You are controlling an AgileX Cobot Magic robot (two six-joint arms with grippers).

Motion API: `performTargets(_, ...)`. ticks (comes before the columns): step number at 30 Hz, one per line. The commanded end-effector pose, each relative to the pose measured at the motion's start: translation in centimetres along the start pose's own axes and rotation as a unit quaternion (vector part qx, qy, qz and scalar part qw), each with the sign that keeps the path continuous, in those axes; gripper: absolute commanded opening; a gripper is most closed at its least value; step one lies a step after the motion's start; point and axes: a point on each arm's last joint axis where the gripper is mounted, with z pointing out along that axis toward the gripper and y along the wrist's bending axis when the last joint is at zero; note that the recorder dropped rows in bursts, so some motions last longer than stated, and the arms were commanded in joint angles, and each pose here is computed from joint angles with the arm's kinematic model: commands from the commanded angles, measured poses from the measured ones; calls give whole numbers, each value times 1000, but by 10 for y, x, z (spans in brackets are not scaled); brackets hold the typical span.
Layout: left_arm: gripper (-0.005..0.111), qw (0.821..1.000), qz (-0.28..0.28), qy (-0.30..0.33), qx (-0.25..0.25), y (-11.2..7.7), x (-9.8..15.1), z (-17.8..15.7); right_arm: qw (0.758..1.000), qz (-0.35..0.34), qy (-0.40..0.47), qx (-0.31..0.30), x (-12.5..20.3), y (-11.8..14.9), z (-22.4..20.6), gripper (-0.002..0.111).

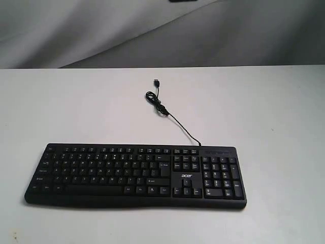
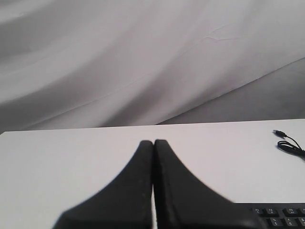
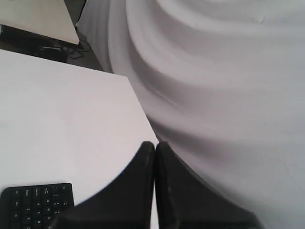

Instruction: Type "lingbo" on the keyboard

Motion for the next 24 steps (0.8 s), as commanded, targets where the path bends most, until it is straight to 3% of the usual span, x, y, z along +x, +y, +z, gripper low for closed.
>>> performTargets(1,1,1000,-1,-5,4,-1,1,0,999,-12,-21,24,-12,-2,-23,0)
performTargets(3,1,1000,-1,-5,4,-1,1,0,995,15,-65,76,-25,-9,-39,0)
performTargets(6,1,1000,-1,-5,4,-1,1,0,965,160,-140,150,-37,-24,-63,0)
performTargets(9,1,1000,-1,-5,4,-1,1,0,935,263,-157,179,-34,-35,-77,0)
performTargets(18,1,1000,-1,-5,4,-1,1,0,902,345,20,259,28,-53,-97,0)
performTargets(24,1,1000,-1,-5,4,-1,1,0,866,341,29,365,75,-26,-147,0)
